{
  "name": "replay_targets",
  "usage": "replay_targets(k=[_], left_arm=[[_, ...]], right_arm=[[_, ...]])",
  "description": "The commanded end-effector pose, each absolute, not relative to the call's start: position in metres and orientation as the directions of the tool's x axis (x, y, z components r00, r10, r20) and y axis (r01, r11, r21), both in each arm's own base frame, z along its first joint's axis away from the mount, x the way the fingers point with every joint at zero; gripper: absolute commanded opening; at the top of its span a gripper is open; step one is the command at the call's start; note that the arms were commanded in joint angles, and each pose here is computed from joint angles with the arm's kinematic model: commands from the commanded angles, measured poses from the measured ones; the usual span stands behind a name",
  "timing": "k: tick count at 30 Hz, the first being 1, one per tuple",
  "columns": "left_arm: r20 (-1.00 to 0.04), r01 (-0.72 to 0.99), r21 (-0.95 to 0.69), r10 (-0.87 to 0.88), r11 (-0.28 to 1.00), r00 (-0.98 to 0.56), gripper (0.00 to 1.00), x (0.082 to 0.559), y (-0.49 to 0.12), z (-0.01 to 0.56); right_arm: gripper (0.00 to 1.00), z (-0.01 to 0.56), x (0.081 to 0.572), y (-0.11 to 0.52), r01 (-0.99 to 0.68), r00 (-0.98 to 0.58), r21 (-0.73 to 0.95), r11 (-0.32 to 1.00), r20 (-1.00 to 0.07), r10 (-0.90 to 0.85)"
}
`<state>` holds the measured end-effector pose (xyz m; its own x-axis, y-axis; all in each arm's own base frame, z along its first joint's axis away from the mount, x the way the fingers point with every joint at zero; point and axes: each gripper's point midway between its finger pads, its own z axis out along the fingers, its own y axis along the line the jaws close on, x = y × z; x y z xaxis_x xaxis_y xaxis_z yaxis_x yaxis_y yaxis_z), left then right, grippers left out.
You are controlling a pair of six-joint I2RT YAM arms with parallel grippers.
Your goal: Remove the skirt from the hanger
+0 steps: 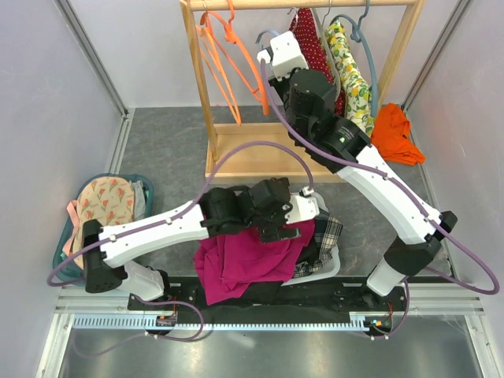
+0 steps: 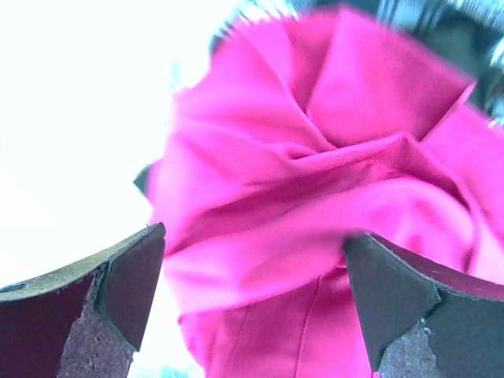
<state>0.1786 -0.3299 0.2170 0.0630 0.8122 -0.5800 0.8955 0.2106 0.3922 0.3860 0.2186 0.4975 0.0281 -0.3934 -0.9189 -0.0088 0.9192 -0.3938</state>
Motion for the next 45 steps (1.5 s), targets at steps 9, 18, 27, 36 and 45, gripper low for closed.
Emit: replay_targets(k=[9, 18, 27, 36, 45], left_arm=[[-0.841, 0.863, 0.377, 0.515, 0.338, 0.165, 0.99, 0.172, -0.332, 0.406], [-0.893, 0.794, 0.433, 0.325, 0.427, 0.312, 0.99, 0.161, -0.279, 0.524], [-0.881, 0.646, 0.441, 0.164, 0.623, 0.443, 0.99, 0.15, -0.179, 0.618], [-0.857, 0.527, 0.373, 0.065, 0.764, 0.511, 0.99, 0.139, -0.107, 0.664], [-0.858, 0.505, 0.352, 0.056, 0.788, 0.511, 0.99, 0.137, -0.093, 0.666]], right_arm=[[0.0, 0.57, 0.429, 0.215, -0.04, 0.286, -0.313, 0.949, -0.914, -0.29], [0.0, 0.577, 0.464, 0.239, -0.07, 0.362, -0.279, 0.958, -0.902, -0.236], [0.0, 0.57, 0.474, 0.255, -0.134, 0.361, -0.234, 0.963, -0.917, -0.172], [0.0, 0.547, 0.465, 0.278, -0.298, 0.286, -0.252, 0.921, -0.944, -0.165], [0.0, 0.528, 0.477, 0.283, -0.293, 0.247, -0.264, 0.919, -0.95, -0.194]])
